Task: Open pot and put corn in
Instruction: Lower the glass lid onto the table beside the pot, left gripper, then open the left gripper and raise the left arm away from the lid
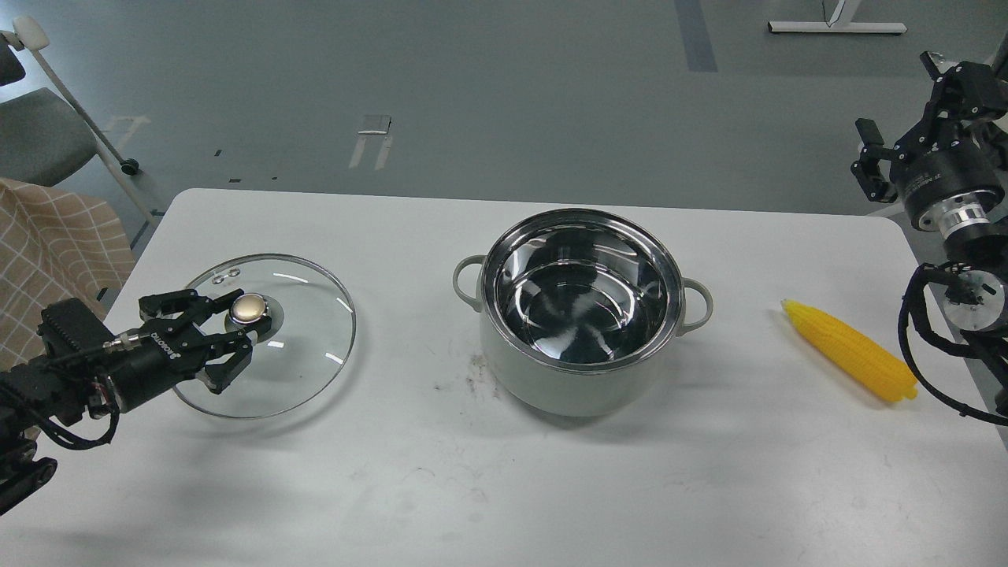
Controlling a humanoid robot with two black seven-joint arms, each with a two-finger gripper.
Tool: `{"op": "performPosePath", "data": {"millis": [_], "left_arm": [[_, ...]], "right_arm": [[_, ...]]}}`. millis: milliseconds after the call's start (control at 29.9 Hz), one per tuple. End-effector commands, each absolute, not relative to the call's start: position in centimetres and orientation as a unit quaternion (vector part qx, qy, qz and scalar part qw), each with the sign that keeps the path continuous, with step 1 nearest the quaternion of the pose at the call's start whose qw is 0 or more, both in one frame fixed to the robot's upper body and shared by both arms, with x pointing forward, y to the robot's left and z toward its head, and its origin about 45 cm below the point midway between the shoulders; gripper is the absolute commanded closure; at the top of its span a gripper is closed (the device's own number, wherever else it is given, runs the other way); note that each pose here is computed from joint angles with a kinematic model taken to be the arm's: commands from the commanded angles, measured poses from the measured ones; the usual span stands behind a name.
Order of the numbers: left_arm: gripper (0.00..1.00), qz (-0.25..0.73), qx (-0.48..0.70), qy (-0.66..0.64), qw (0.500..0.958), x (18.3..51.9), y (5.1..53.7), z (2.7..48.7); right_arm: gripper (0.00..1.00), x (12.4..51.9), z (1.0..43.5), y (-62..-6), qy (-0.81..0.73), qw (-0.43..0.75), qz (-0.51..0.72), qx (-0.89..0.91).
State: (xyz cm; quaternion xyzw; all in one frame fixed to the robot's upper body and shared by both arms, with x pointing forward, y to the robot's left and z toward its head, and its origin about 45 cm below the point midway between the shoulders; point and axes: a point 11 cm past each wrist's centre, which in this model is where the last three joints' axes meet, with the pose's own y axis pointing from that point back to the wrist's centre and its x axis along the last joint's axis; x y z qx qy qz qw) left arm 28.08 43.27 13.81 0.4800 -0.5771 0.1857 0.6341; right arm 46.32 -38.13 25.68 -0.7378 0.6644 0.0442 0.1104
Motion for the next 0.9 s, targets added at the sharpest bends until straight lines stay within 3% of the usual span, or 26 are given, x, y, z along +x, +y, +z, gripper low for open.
{"op": "performPosePath", "data": {"millis": [0,335,670,770,804,871], "left_arm": [[0.83,0.190,0.482,-0.569,0.638,27.7,43.2,12.9],[0.67,0.205,0.491,-0.550,0.644,27.2,43.8,12.1],[0.63,0.209,0.493,-0.541,0.649,27.1,43.6,11.2],[0.49,0.208,0.493,-0.541,0.649,27.1,43.6,11.2],[0.32,0.209,0.493,-0.541,0.649,27.1,43.6,11.1],[0.20,0.210,0.493,-0.541,0.648,27.1,43.7,11.2]], "right_arm": [[0.00,46.4,25.6,-37.9,0.663,0.111,0.046,-0.739],[0.00,46.3,25.5,-37.9,0.663,0.109,0.046,-0.739],[0.00,46.2,25.2,-38.0,0.664,0.107,0.048,-0.739],[0.00,46.2,25.2,-38.0,0.664,0.107,0.048,-0.739],[0.00,46.2,25.2,-38.0,0.664,0.107,0.048,-0.739],[0.00,46.2,25.2,-38.0,0.664,0.107,0.048,-0.739]]}}
